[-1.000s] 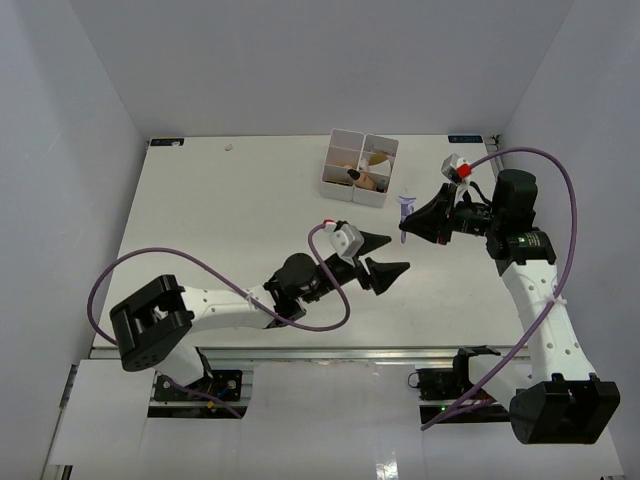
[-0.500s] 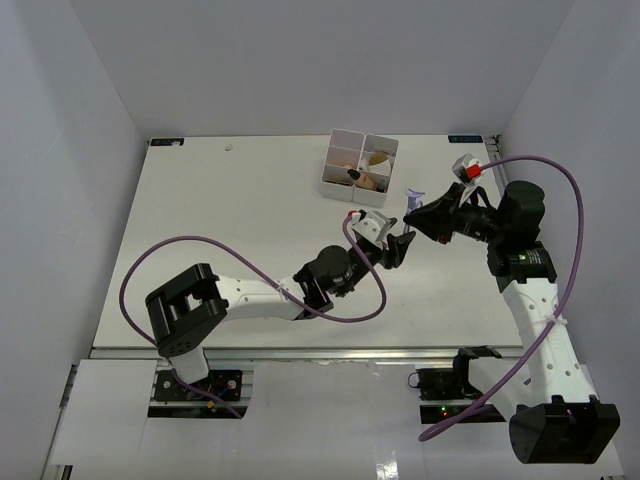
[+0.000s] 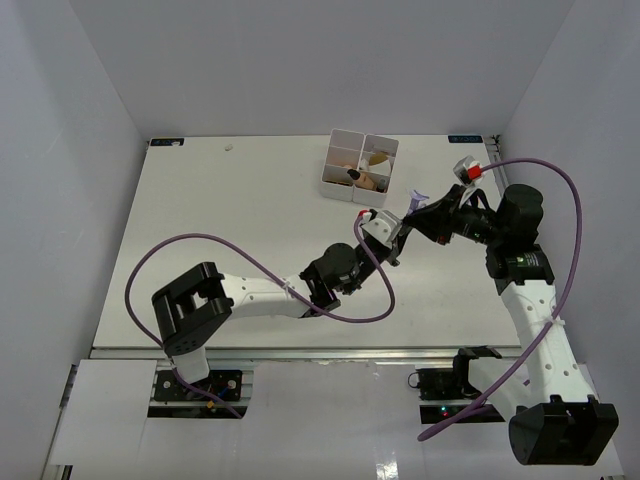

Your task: Organize the makeup

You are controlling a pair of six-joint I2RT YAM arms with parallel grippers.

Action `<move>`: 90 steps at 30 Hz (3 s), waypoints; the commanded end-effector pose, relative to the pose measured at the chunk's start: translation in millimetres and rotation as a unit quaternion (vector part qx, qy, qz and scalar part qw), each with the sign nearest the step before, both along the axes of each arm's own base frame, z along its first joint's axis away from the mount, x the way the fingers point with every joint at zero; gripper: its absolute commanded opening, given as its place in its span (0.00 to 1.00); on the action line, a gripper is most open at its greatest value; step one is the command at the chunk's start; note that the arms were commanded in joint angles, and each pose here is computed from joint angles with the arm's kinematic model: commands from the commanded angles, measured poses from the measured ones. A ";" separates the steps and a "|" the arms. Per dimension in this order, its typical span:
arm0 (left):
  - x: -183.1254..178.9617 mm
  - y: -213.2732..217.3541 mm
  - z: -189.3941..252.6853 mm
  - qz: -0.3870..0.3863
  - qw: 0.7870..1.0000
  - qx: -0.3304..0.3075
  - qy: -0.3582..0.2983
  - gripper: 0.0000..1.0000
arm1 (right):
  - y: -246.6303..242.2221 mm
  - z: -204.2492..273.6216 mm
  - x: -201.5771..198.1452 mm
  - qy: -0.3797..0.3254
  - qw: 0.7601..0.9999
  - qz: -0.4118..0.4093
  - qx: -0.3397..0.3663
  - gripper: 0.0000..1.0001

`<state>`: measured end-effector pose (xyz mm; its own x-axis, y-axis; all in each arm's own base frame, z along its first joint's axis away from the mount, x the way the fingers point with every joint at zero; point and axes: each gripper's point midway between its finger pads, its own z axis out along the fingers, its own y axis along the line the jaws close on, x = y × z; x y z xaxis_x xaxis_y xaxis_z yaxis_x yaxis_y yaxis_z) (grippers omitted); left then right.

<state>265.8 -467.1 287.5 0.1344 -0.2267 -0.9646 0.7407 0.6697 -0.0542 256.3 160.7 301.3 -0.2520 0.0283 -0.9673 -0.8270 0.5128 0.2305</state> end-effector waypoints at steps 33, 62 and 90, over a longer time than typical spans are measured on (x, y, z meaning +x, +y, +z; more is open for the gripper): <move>93.6 95.3 14.5 -0.011 0.980 0.089 0.176 0.00 | -25.9 -22.6 -44.8 -0.095 0.989 0.029 -0.111 0.98; 297.2 127.5 -26.8 -0.061 0.960 0.274 -0.028 0.03 | -47.4 -69.5 -50.4 -0.128 0.986 0.044 -0.093 0.98; 346.7 123.2 -68.4 -0.019 0.963 0.262 -0.064 0.20 | -55.7 -71.8 -48.1 -0.118 0.989 0.029 -0.080 0.98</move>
